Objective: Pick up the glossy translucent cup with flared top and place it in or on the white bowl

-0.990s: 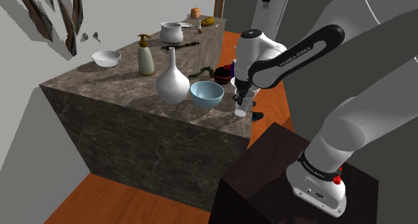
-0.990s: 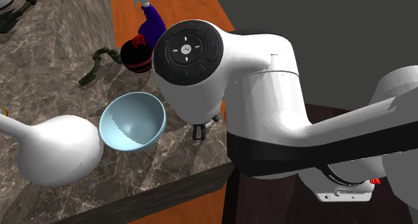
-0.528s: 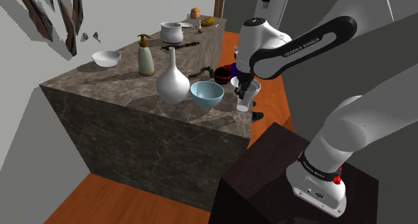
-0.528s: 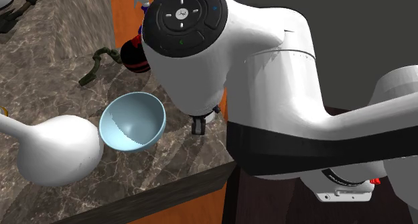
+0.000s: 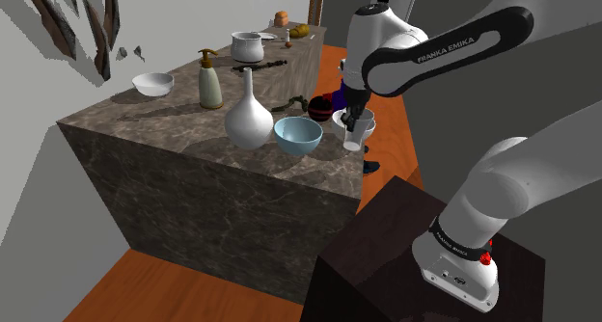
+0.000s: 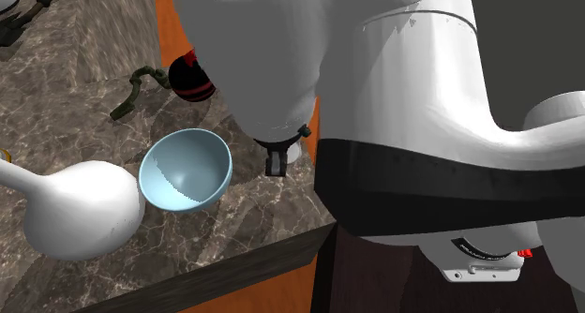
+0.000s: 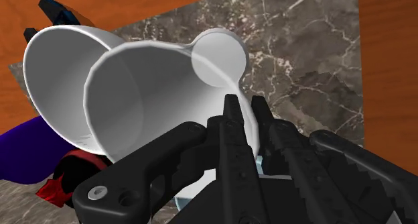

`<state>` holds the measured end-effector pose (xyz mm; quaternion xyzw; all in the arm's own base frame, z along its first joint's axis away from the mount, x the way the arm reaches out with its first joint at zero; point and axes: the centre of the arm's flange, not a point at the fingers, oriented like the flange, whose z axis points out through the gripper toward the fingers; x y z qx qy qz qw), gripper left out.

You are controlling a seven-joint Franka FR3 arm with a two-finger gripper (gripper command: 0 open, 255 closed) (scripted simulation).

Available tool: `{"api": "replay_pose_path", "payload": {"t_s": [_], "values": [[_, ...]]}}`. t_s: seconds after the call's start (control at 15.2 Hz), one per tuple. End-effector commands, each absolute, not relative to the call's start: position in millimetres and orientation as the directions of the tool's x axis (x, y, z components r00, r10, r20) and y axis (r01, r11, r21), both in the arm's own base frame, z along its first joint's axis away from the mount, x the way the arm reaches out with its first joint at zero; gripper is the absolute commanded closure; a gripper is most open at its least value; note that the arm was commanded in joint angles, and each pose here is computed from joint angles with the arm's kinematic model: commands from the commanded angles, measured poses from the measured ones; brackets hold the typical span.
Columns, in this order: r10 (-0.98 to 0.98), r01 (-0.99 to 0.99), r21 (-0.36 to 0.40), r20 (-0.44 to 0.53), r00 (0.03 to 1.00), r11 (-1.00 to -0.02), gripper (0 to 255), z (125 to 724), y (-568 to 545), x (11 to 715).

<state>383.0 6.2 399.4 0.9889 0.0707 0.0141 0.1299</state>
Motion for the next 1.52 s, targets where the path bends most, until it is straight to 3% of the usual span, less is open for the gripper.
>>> {"api": "replay_pose_path", "payload": {"t_s": [0.0, 0.92, 1.45], "values": [[0.144, 0.136, 0.259, 0.009, 0.990, -0.956, 255, 410, 6, 383], [0.144, 0.136, 0.259, 0.009, 0.990, -0.956, 255, 481, 6, 383], [0.144, 0.136, 0.259, 0.009, 0.990, -0.956, 255, 504, -84, 432]]}}
